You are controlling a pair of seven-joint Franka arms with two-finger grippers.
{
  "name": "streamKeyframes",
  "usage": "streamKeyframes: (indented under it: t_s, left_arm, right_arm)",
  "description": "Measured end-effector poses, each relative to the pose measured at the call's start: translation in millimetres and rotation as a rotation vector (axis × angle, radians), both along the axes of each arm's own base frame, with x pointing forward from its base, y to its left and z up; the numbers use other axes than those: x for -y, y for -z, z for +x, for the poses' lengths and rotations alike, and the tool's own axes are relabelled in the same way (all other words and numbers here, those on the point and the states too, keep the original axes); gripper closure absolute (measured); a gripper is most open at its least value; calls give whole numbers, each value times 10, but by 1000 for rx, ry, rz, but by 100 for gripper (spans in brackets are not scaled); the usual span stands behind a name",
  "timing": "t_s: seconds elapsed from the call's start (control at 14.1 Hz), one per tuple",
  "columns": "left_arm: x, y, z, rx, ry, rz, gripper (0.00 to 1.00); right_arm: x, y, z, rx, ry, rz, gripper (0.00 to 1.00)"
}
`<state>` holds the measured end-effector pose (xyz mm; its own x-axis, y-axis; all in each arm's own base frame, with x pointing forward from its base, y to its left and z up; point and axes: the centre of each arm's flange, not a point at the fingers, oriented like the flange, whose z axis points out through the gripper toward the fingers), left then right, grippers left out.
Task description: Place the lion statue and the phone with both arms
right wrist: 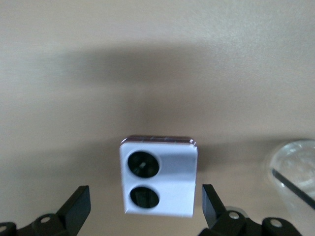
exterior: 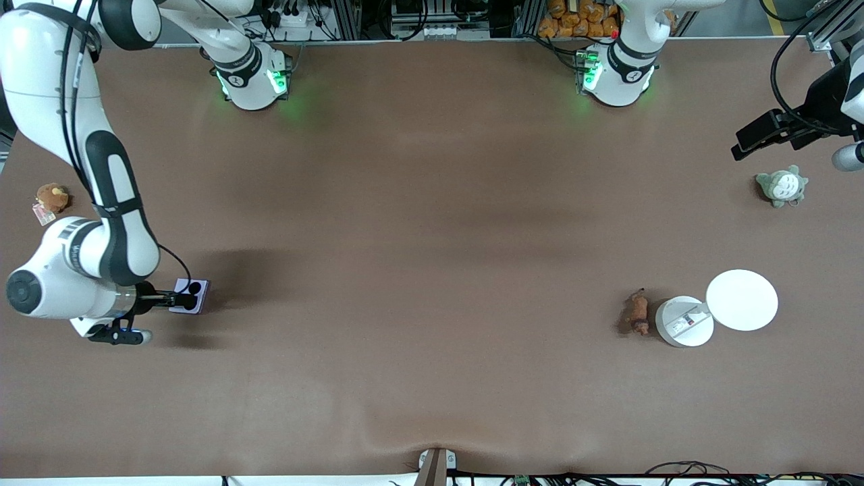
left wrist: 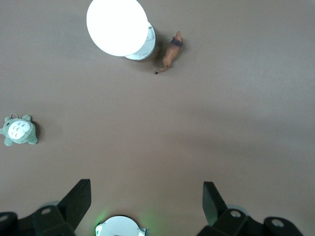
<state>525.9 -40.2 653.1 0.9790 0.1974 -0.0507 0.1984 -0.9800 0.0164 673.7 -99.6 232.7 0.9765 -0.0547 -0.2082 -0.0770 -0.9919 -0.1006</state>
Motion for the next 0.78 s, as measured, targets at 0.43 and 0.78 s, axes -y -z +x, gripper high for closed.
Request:
streamKeyframes:
  t_s: [0.43, 0.78]
  left_arm:
    - [17, 21, -3, -5, 3, 0, 0]
    - [54, 34, -6, -7, 10, 1, 0]
  right_arm:
    - [-340, -1082, 324, 11, -81, 40, 0]
    - [-668, -2246, 488, 123, -157, 11, 0]
